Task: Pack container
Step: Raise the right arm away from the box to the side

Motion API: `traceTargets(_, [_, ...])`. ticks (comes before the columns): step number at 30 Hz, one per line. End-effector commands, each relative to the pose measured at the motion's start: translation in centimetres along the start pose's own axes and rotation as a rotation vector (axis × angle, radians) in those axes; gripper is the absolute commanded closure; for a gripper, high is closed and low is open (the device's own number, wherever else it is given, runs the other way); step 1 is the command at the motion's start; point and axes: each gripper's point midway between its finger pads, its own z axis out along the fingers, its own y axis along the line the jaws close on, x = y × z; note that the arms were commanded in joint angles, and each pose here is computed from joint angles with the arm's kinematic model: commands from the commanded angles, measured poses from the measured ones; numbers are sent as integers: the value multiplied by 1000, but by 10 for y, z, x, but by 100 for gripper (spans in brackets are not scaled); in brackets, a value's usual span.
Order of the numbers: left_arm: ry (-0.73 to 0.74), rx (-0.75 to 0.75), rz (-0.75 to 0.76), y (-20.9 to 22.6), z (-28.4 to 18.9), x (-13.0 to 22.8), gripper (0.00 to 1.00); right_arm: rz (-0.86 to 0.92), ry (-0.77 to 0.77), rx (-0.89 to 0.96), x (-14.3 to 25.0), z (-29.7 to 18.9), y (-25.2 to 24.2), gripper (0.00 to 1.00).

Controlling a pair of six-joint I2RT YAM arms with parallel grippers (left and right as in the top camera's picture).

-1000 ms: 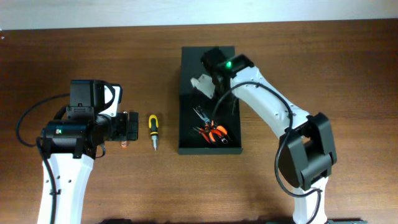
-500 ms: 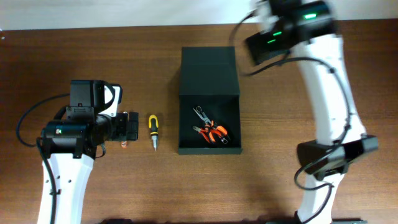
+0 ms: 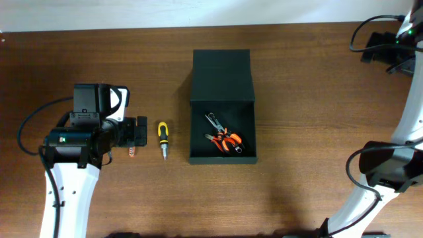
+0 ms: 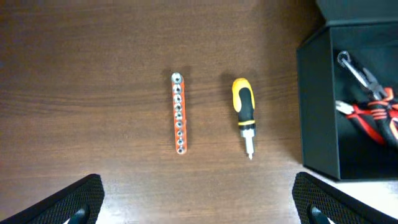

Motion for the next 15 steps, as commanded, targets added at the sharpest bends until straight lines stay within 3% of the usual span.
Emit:
traceTargets(1, [-23, 51, -8, -8, -4, -7, 1, -9, 102, -12, 18, 34, 12, 1])
traceTargets(9, [-68, 141, -5, -23, -1, -21, 1, -20, 208, 3, 42, 66, 12, 1])
traceTargets(15, [105, 174, -81, -31, 48, -9, 1, -18, 209, -4, 42, 66, 14, 1])
